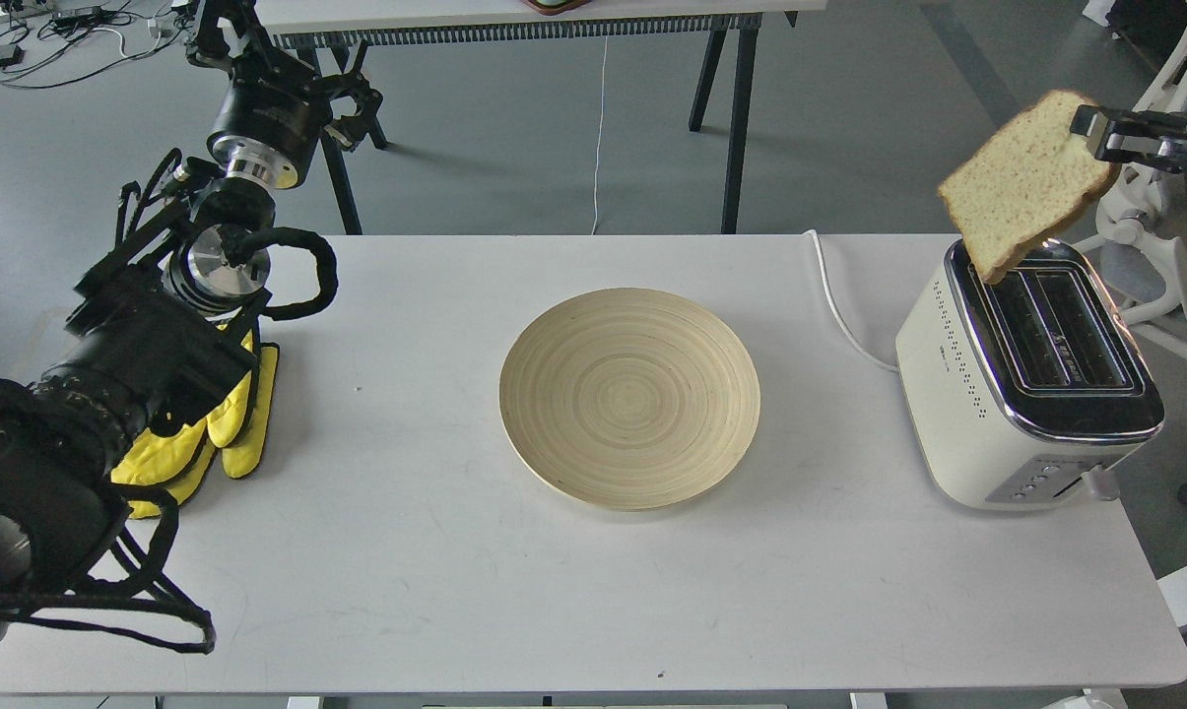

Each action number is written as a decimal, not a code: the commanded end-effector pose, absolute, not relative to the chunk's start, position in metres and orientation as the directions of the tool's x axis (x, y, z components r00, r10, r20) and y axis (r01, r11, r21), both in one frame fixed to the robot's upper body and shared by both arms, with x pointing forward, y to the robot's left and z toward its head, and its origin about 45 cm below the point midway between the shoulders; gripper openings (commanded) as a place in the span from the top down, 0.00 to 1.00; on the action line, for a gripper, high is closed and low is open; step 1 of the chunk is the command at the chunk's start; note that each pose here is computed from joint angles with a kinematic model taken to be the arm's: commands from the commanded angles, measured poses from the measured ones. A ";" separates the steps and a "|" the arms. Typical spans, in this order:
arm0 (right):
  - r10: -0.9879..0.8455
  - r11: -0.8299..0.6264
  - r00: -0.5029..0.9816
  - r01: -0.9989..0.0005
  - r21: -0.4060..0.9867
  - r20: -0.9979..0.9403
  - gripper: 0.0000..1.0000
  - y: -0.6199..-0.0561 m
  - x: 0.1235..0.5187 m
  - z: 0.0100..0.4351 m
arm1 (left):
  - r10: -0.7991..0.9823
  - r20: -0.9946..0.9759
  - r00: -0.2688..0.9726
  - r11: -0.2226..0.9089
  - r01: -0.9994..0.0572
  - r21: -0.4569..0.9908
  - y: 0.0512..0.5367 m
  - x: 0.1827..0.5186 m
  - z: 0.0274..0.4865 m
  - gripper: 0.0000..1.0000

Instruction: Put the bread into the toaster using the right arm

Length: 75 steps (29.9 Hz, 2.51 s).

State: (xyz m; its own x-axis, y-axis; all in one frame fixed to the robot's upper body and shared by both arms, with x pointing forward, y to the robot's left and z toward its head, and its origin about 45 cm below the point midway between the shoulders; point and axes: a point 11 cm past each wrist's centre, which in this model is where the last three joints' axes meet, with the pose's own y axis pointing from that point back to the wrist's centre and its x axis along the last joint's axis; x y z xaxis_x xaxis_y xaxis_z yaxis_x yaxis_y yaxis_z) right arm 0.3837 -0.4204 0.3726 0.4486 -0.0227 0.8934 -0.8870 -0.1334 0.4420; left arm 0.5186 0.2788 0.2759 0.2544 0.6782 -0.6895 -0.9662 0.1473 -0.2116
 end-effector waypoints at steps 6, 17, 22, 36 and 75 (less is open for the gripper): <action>0.008 -0.070 0.522 -0.851 0.521 0.853 1.00 -0.446 0.362 0.343 | 0.679 -0.689 0.254 0.146 -0.966 -0.212 0.280 0.519 0.276 0.00; 0.017 -0.047 0.539 -0.841 0.539 0.842 1.00 -0.453 0.360 0.331 | 0.678 -0.690 0.254 0.147 -0.966 -0.212 0.279 0.519 0.276 0.00; 0.016 -0.044 0.555 -0.831 0.555 0.832 0.99 -0.453 0.359 0.321 | 0.678 -0.690 0.254 0.147 -0.966 -0.212 0.279 0.519 0.276 0.00; -0.004 -0.083 0.511 -0.857 0.509 0.859 0.02 -0.437 0.370 0.323 | 0.678 -0.690 0.254 0.147 -0.966 -0.212 0.279 0.519 0.276 0.00; -0.823 -0.129 0.192 -0.980 -0.153 -0.534 0.00 -0.340 0.501 0.325 | 0.675 -0.692 0.255 0.148 -0.966 -0.212 0.278 0.519 0.276 0.00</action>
